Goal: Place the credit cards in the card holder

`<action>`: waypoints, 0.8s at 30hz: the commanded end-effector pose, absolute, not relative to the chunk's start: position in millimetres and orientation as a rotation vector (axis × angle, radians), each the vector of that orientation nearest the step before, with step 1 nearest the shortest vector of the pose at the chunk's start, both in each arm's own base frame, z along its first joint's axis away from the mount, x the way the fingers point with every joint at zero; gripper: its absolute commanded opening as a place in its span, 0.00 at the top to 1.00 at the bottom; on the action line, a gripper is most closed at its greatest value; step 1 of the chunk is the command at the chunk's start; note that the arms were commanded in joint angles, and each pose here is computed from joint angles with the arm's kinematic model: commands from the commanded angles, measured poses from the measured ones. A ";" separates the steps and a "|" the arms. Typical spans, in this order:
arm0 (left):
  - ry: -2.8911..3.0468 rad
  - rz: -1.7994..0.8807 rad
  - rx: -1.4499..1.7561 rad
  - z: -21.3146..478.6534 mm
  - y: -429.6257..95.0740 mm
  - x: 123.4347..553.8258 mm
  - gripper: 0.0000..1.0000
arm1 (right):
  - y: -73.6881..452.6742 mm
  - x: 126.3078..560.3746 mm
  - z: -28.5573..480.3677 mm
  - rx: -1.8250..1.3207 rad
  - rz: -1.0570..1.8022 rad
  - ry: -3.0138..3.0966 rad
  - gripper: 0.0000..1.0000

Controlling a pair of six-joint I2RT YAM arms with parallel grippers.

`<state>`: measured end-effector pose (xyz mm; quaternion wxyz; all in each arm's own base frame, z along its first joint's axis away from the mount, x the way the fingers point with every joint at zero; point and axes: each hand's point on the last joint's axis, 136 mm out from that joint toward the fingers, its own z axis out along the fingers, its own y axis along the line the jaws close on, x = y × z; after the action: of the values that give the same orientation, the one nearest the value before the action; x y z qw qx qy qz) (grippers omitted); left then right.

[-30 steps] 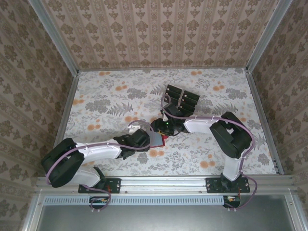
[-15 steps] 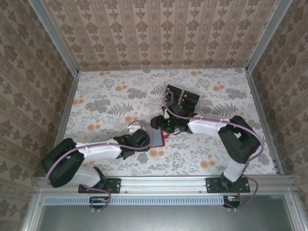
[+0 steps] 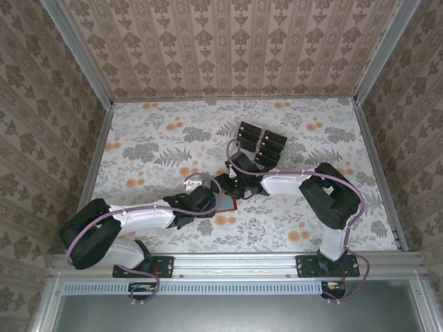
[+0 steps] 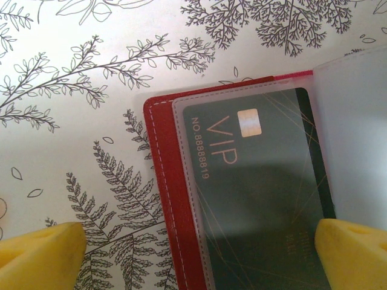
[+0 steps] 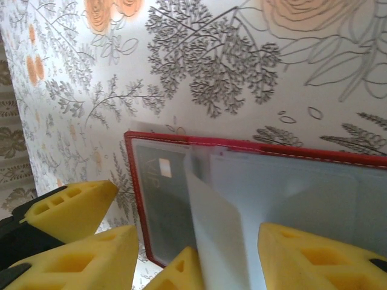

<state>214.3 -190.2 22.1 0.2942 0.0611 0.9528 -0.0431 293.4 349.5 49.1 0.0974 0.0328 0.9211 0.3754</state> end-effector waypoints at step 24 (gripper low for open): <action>2.332 -0.213 -0.106 98.8 -122.9 205.3 0.01 | 431.1 283.3 44.2 -0.023 1.161 2.758 0.44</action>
<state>201.8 -129.2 94.9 0.3754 -0.0164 0.9230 -0.0827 285.6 428.2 46.6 0.0803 -0.0082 0.9156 0.3939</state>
